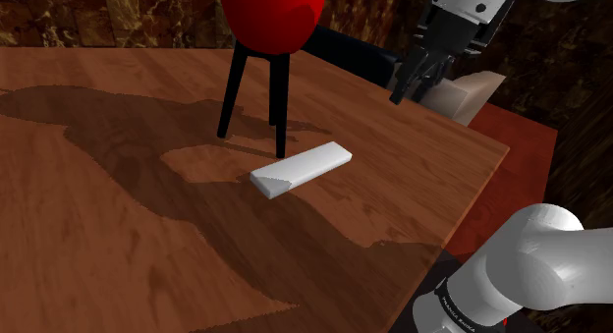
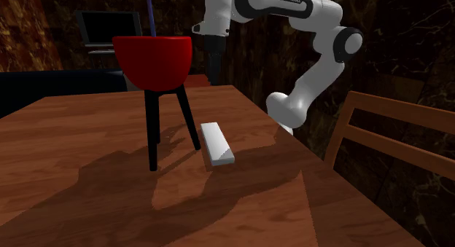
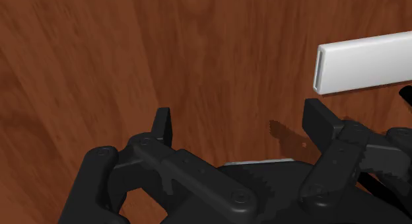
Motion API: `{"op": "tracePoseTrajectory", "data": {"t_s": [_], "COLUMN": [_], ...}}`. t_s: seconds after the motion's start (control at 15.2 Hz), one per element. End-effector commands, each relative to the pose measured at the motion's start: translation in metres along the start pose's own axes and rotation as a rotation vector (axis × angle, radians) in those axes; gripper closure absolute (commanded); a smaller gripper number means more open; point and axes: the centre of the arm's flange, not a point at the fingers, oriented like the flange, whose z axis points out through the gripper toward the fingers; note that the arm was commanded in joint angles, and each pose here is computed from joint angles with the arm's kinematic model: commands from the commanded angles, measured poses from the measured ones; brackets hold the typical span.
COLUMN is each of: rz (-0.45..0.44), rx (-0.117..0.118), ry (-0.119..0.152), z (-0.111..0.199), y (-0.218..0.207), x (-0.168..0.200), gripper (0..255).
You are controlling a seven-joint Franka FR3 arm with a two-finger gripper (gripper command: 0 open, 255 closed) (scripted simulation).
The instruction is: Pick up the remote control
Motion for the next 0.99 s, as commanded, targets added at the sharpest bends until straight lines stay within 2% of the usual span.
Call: {"op": "tracePoseTrajectory", "data": {"t_s": [0.0, 0.46, 0.92], "rz": [0.0, 0.512, 1.023], "rx": [0.0, -0.049, -0.099], "ry": [0.0, -0.023, -0.045], "z": [0.0, 0.032, 0.068], "y": [0.0, -0.088, -0.174], "x": [0.0, -0.022, 0.0], "gripper": [0, 0, 0]}}
